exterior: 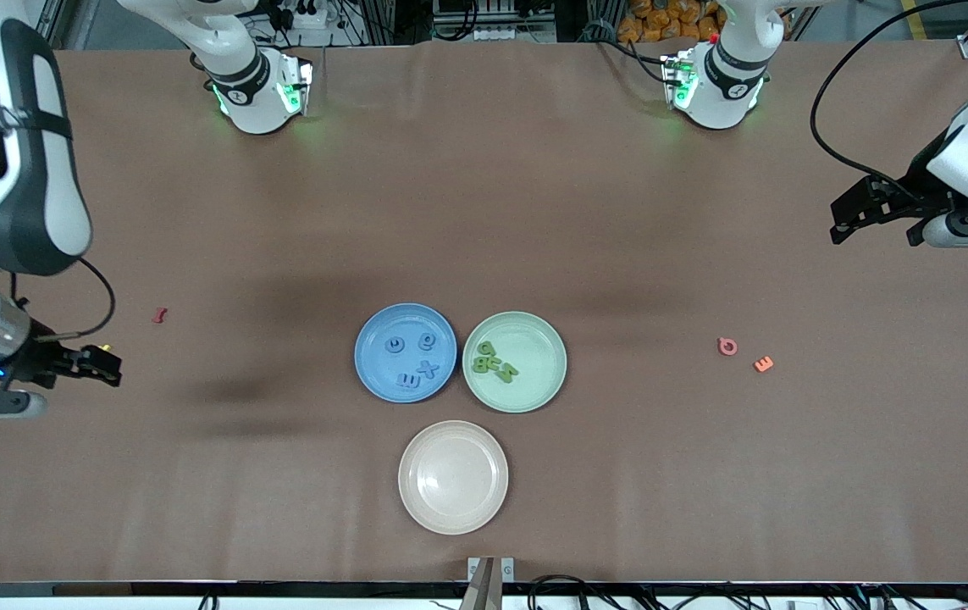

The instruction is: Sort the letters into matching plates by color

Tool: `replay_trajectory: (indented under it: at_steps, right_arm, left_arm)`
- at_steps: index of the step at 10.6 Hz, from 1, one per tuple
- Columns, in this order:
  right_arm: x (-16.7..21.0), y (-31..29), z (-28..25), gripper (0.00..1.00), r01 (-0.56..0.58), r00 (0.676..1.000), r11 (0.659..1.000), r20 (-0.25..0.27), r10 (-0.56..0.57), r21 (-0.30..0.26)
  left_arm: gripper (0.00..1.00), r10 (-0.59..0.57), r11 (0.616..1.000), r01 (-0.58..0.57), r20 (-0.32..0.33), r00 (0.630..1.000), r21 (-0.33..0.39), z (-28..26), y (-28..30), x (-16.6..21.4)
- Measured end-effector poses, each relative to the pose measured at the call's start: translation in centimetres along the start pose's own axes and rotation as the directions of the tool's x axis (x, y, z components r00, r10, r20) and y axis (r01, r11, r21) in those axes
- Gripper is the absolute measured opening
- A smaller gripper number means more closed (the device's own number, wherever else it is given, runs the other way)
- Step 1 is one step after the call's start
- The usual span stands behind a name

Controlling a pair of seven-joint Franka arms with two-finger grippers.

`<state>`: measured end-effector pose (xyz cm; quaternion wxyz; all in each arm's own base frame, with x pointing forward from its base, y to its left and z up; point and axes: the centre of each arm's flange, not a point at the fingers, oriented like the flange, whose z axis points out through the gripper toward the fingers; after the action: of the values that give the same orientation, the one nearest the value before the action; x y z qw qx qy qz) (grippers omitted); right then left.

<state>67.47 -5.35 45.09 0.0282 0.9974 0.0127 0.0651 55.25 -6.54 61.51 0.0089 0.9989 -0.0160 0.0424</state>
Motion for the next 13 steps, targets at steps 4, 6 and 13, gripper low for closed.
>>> replay_trajectory:
  at_steps: [4, 6, 13]
  right_arm:
    - [-2.6, 0.8, -8.0, 1.0, -0.014, 1.0, 1.0, 0.009, 0.014, 0.009]
    - [-4.5, 0.9, -11.8, 1.0, -0.018, 0.999, 1.0, 0.033, 0.018, 0.016]
    - [-8.5, 0.2, -20.1, 1.0, -0.025, 0.997, 0.999, 0.079, 0.023, 0.031]
  left_arm:
    - [1.0, 0.012, 1.0, -0.012, 0.011, 1.0, -0.003, 0.6, 0.6, 0.2]
    - [1.0, 0.011, 1.0, -0.011, 0.015, 1.0, -0.003, 0.8, 0.5, 0.3]
    - [1.0, 0.01, 1.0, -0.01, 0.011, 1.0, -0.003, 0.9, 0.5, 0.4]
